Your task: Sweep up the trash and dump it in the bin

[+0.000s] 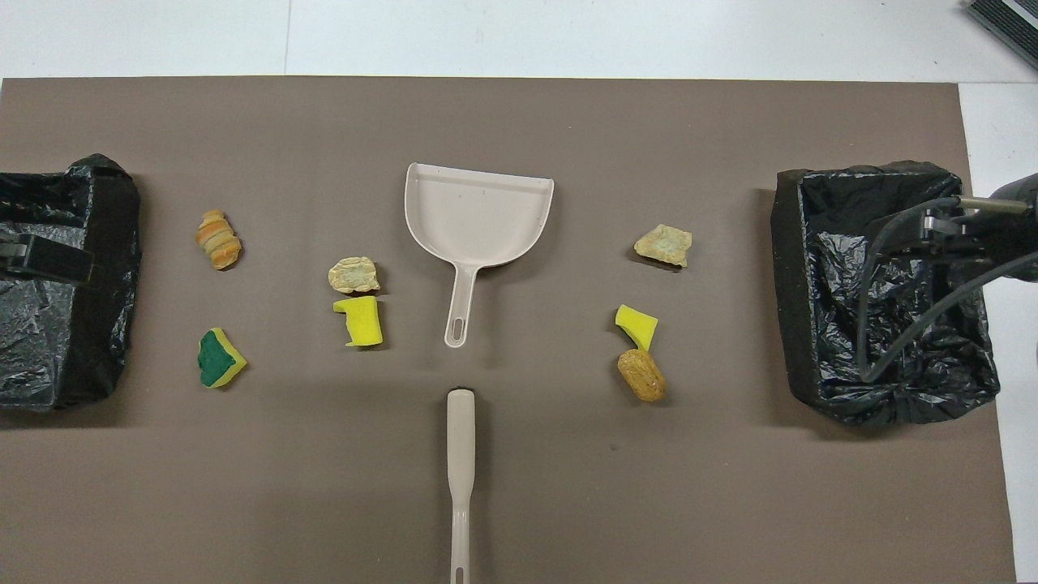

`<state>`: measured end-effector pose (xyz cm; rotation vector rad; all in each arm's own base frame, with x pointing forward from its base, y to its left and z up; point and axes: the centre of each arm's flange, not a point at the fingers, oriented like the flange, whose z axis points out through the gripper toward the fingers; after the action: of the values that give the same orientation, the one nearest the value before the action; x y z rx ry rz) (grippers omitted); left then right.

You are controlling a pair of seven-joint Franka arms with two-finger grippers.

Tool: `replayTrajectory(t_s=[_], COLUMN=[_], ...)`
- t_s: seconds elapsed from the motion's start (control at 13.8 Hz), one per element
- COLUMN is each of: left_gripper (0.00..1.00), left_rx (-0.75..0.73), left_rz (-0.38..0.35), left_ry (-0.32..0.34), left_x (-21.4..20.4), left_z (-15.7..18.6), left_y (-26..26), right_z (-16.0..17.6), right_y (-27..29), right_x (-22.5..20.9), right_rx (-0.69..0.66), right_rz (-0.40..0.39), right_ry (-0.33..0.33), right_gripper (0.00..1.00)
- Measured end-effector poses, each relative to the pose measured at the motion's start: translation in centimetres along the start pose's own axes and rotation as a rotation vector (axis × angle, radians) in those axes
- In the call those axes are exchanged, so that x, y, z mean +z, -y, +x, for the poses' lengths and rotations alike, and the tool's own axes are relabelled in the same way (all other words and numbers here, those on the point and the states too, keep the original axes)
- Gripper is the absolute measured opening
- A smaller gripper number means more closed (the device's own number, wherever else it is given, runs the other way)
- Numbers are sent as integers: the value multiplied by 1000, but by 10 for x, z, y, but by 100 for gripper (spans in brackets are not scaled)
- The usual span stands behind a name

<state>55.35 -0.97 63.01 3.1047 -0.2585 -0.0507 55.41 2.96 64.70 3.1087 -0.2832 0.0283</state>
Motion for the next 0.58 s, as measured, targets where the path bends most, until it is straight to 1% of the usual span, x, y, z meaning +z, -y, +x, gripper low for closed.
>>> replayTrajectory(t_s=[0.58], left_gripper=[100], left_rx=[8], left_rz=[-1], left_ry=[5], left_x=[-1], left_z=[0], left_y=[-4], right_z=[0], right_y=[0], right_x=[0], right_rx=[0], right_rz=[0], right_ry=[0], right_gripper=[100])
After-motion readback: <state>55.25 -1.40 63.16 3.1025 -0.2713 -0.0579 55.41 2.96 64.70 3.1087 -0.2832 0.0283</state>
